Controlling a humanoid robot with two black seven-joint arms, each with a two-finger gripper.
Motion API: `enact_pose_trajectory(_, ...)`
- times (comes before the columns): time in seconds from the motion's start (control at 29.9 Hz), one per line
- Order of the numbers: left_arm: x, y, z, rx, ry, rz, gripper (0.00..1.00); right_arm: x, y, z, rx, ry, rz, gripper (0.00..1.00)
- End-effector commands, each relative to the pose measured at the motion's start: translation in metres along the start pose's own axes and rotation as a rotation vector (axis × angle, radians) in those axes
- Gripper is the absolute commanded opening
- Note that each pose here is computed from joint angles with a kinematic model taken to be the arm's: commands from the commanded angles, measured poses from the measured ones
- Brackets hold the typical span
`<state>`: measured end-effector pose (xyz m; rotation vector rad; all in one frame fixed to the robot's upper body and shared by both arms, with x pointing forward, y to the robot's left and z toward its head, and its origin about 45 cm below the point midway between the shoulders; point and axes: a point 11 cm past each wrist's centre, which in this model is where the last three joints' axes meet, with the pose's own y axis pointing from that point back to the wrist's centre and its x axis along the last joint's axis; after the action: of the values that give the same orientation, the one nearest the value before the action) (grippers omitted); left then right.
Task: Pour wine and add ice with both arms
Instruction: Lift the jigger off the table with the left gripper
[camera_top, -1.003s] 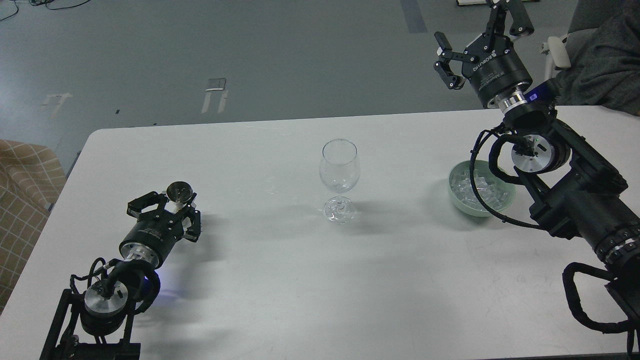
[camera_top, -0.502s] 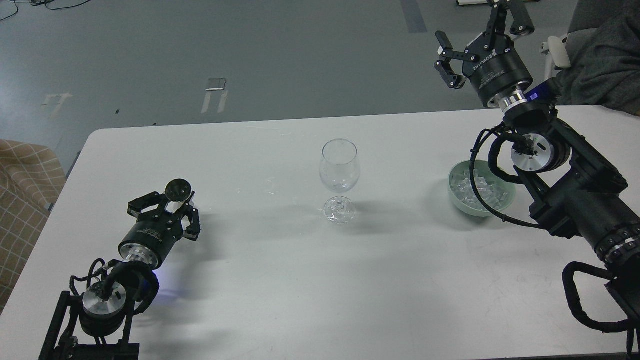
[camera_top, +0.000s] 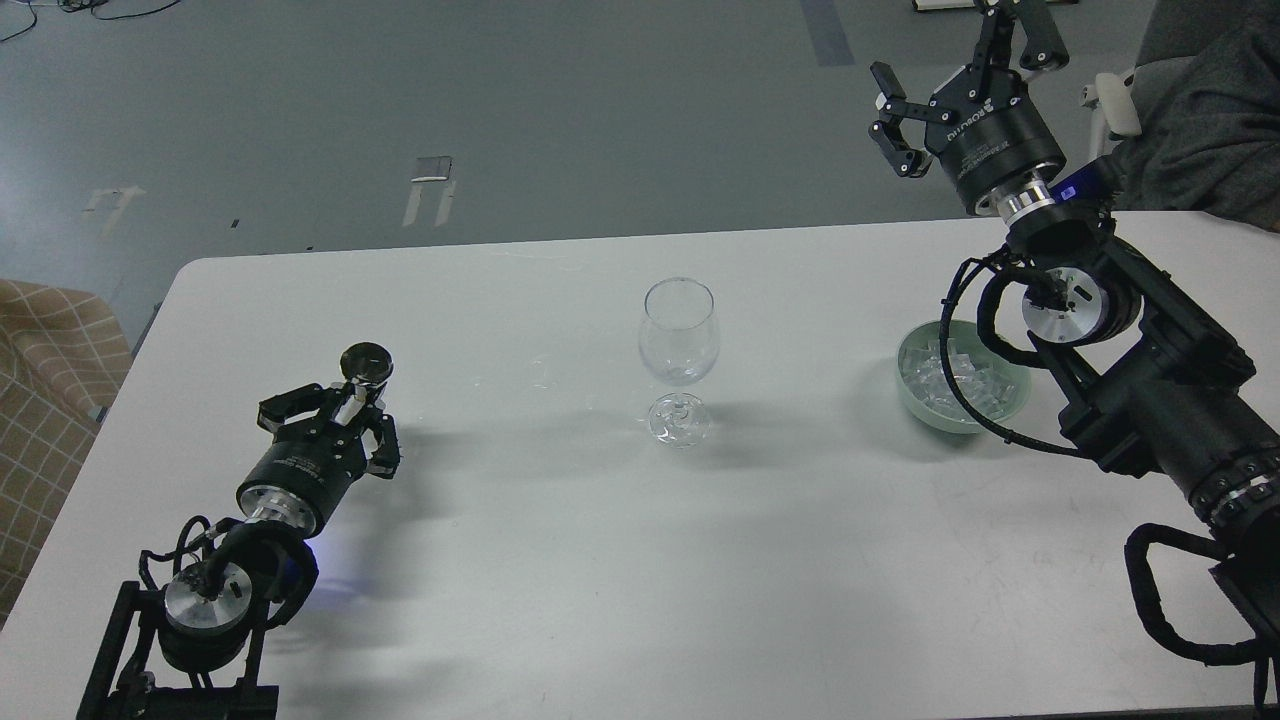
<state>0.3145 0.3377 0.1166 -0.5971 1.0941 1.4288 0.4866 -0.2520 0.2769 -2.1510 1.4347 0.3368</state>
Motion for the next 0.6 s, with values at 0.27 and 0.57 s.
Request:
enact_pose_trajectory(0.27, -0.005, 0.0, 0.001, 0.006, -0.004, -0.013, 0.0, -0.002, 0.0, 0.002, -0.002, -0.005, -0.002, 1.0)
enact_pose_trajectory(0.57, -0.023, -0.003, 0.005, -0.004, -0.011, -0.057, 0.0, -0.002, 0.0, 0.003, -0.004, -0.004, -0.001, 1.0)
